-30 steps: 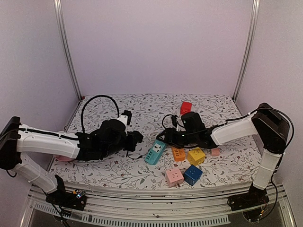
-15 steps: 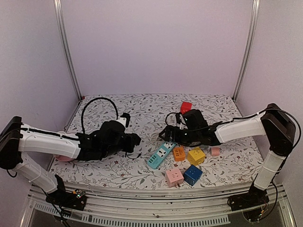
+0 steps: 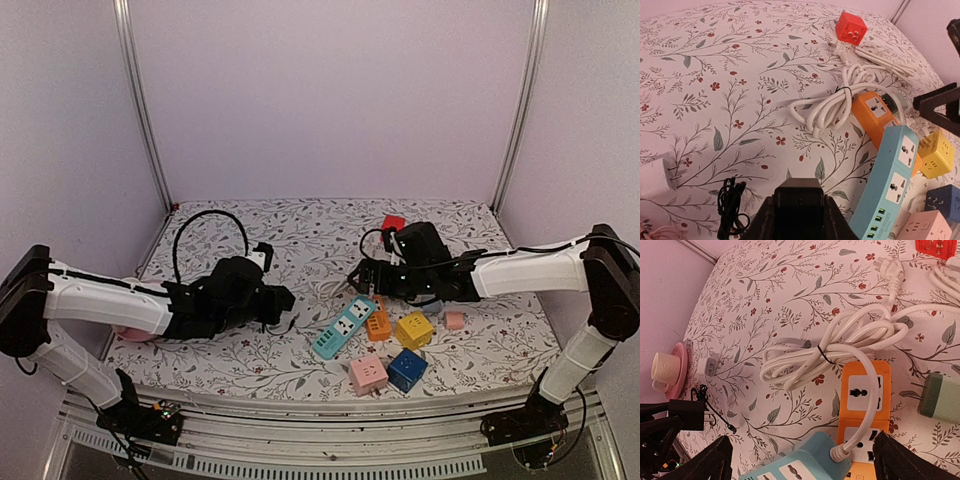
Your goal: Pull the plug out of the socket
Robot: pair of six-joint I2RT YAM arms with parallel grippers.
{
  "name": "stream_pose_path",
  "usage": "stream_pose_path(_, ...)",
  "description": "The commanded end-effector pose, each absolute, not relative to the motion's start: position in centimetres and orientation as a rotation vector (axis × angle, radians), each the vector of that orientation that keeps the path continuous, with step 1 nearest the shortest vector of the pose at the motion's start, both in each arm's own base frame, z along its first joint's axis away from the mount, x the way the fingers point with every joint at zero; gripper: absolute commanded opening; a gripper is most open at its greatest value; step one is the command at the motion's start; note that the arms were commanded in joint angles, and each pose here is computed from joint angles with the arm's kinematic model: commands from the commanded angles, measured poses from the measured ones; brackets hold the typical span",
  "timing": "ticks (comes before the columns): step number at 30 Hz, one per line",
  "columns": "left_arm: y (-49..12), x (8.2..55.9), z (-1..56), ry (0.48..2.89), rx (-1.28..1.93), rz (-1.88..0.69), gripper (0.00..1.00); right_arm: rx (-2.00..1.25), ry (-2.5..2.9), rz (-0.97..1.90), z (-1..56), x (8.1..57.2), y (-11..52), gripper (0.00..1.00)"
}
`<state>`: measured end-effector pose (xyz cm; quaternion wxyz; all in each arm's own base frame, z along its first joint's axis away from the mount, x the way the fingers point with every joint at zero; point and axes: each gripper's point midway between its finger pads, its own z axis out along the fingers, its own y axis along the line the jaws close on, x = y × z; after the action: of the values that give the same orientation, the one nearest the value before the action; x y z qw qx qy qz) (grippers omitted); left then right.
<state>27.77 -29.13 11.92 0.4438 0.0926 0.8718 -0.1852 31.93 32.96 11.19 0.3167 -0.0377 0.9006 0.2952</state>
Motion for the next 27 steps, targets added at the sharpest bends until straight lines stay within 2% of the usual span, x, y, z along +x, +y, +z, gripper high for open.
stream_pose_path(1,-29.1,28.3,11.5,2.166,0.216,-0.481,0.19,-0.106,2.358,0.714,11.8,31.2,31.4,0.99)
stream_pose_path(15,-29.1,31.4,9.5,2.222,0.213,-0.528,0.27,-0.077,2.331,0.655,12.7,29.9,28.5,0.99)
stream_pose_path(27,-29.6,32.1,9.7,2.227,0.219,-0.539,0.54,-0.033,2.271,0.599,14.8,28.8,25.4,0.99)
